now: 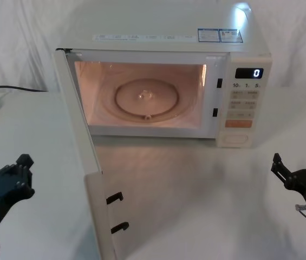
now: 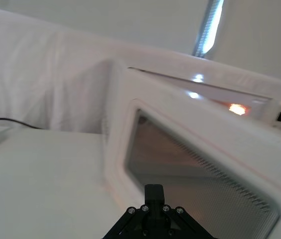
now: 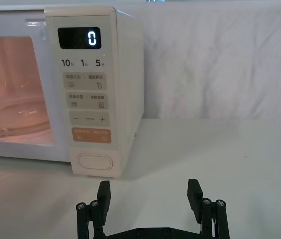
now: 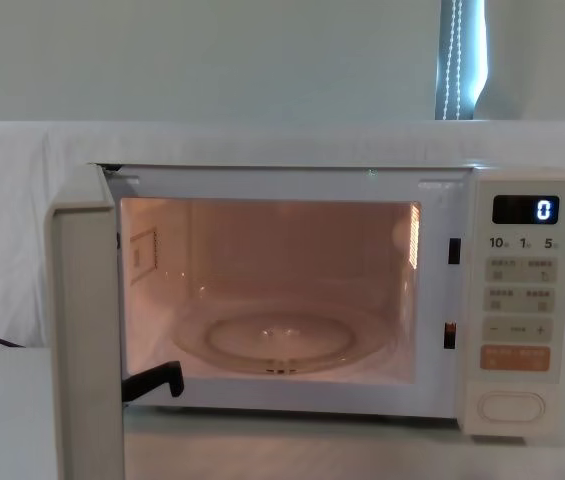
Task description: Press the button to open the microwave door with one hand; close the microwave door with the other hand.
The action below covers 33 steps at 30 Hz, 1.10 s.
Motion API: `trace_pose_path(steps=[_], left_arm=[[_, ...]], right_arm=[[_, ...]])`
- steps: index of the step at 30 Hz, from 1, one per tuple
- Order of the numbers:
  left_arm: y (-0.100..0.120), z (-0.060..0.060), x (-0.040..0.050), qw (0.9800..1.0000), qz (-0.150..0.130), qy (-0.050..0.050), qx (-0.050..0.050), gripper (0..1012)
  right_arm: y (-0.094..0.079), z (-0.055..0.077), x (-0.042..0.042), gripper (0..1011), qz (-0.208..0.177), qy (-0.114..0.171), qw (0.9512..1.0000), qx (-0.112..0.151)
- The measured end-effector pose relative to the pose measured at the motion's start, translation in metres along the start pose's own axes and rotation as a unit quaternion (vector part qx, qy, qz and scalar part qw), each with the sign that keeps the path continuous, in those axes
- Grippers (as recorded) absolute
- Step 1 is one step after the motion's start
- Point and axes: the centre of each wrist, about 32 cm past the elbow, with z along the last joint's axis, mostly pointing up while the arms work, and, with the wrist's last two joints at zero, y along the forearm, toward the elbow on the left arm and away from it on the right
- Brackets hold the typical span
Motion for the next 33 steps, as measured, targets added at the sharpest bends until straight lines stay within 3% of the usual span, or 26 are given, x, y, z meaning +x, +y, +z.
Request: trace_pose_path(steps=[7, 14, 21, 33], left_arm=[[-0.008, 0.010, -0.0064, 0.9991, -0.041, 0.008, 0.007, 0], [-0.018, 0.021, -0.0151, 0.9968, -0.079, 0.005, 0.010, 0], [-0.027, 0.028, -0.0212, 0.9950, -0.100, 0.001, 0.006, 0], [-0.043, 0.030, -0.0304, 0.9932, -0.117, -0.003, 0.002, 0]], right_arm=[[0.000, 0.000, 0.0000, 1002, 0.000, 0.000, 1.0000, 0.000], [0.000, 0.000, 0.0000, 1002, 0.000, 0.000, 1.0000, 0.000], [0.000, 0.000, 0.0000, 1002, 0.000, 0.000, 1.0000, 0.000], [0.000, 0.000, 0.0000, 1002, 0.000, 0.000, 1.0000, 0.000]])
